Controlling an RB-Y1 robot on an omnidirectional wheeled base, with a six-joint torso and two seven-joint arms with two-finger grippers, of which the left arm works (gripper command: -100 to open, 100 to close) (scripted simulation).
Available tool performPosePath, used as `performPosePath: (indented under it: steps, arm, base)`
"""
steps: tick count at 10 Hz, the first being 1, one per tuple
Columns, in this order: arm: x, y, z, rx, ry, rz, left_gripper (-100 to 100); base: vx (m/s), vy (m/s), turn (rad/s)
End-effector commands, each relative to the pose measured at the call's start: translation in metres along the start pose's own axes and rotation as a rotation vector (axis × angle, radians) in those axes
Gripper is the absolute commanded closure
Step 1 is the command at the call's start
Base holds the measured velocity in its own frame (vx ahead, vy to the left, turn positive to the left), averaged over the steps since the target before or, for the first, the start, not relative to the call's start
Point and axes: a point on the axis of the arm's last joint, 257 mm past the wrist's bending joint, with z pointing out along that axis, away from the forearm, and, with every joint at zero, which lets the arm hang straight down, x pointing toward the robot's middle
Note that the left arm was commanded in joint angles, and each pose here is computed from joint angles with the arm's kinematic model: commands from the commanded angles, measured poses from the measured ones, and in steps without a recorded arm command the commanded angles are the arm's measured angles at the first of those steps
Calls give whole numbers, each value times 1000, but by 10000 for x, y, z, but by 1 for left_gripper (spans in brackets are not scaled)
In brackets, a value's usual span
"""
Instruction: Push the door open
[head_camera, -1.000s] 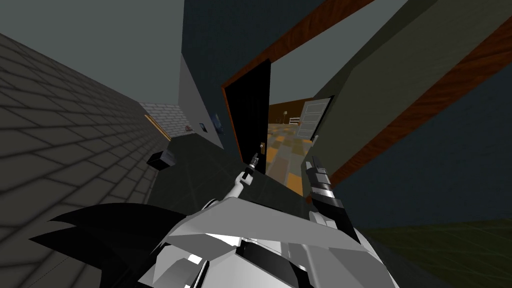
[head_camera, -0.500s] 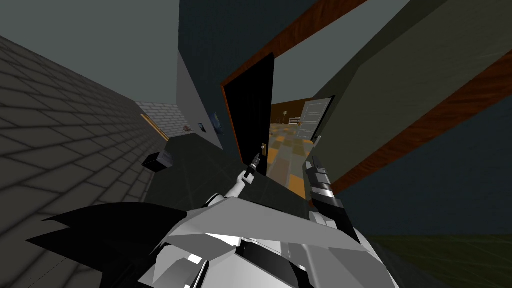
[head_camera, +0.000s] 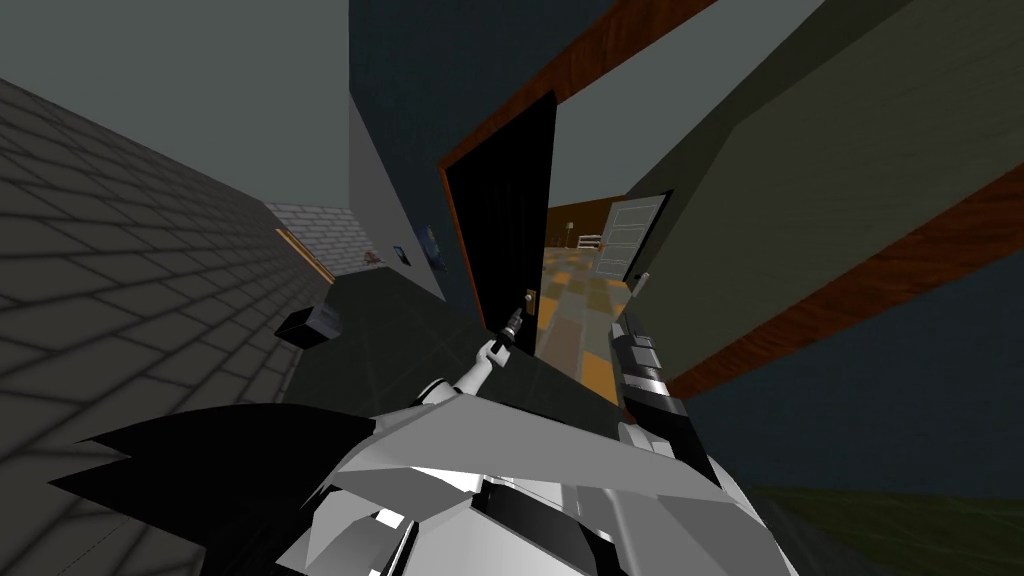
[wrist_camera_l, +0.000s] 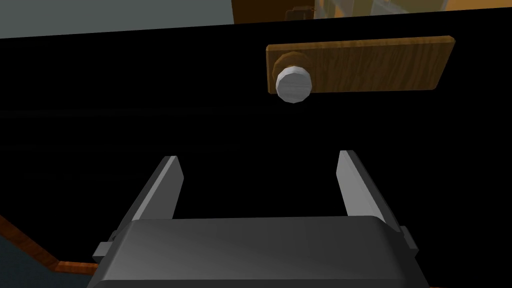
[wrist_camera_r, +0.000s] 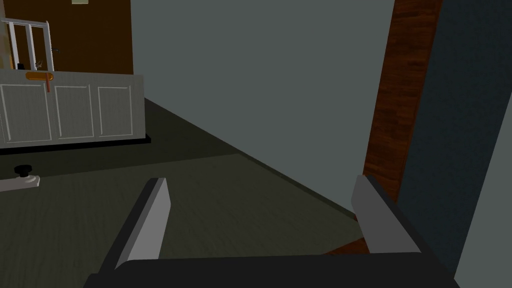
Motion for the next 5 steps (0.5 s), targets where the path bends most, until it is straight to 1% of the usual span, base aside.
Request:
performPosePath:
  steps: [1, 5]
  arm:
    - [36, 44, 35, -14, 8, -4, -100]
    - [112, 153, 109, -49, 28, -11, -100]
  base:
    - [81, 62, -11]
    - [95, 55, -11]
